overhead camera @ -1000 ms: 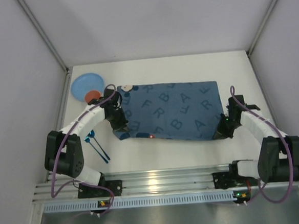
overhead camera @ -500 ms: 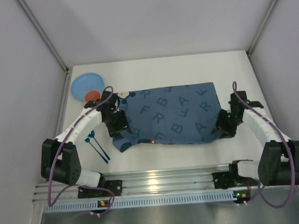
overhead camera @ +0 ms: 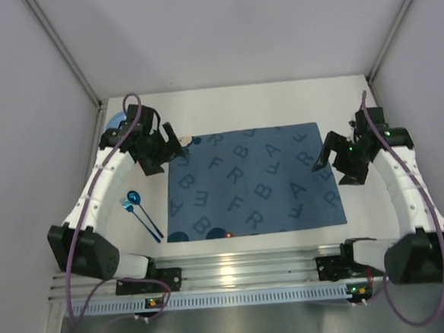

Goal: Set the dinner table for one person

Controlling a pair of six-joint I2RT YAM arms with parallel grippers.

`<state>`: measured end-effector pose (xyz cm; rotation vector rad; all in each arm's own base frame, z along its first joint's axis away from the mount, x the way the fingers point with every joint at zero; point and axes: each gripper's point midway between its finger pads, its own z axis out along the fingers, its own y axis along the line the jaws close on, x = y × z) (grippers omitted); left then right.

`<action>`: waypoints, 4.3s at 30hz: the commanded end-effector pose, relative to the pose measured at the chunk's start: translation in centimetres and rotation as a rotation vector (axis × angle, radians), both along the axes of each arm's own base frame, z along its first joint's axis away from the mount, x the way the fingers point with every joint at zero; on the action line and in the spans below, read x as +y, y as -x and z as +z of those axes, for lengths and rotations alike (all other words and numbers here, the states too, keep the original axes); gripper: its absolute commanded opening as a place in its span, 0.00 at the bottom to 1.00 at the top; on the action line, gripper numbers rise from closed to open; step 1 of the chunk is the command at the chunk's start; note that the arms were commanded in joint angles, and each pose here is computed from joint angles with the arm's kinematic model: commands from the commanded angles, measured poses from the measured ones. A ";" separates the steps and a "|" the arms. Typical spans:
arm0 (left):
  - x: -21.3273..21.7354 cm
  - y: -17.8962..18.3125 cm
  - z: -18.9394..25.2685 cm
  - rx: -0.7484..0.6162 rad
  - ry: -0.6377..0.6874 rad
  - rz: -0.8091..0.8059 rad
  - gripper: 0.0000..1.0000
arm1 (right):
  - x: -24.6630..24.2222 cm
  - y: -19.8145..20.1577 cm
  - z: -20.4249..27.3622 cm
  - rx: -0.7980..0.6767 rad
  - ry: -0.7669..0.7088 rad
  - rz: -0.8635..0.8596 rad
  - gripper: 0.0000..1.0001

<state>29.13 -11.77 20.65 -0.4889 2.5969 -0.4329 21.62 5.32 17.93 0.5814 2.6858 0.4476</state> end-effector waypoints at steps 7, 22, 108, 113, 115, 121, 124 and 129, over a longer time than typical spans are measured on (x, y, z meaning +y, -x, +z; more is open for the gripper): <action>8.2 -10.0 1.5 -0.027 -0.133 0.301 0.87 | -0.3 -9.5 -4.8 0.050 0.009 0.050 0.96; 15.8 -9.6 0.1 0.022 -0.199 0.454 0.80 | 0.8 -9.4 -9.4 0.172 -0.058 0.093 0.94; 18.4 -19.4 -4.4 -0.139 -0.010 0.422 0.64 | -20.9 -13.6 -4.8 0.277 0.370 -0.423 0.00; 20.4 -21.7 -6.7 -0.105 -0.035 0.438 0.62 | -20.6 -12.2 -6.7 0.304 0.363 -0.424 0.00; 20.9 -22.0 -7.4 -0.093 -0.035 0.449 0.62 | -20.4 -11.7 -6.6 0.296 0.364 -0.426 0.01; 22.4 -21.2 -8.4 -0.045 -0.101 0.489 0.61 | -19.3 -10.3 -5.6 0.264 0.345 -0.428 0.66; 23.0 -20.3 -9.0 -0.018 -0.146 0.497 0.61 | -18.9 -9.9 -4.9 0.250 0.336 -0.430 0.76; 23.5 -19.3 -10.5 0.012 -0.174 0.508 0.62 | -18.5 -9.4 -3.0 0.217 0.342 -0.434 0.78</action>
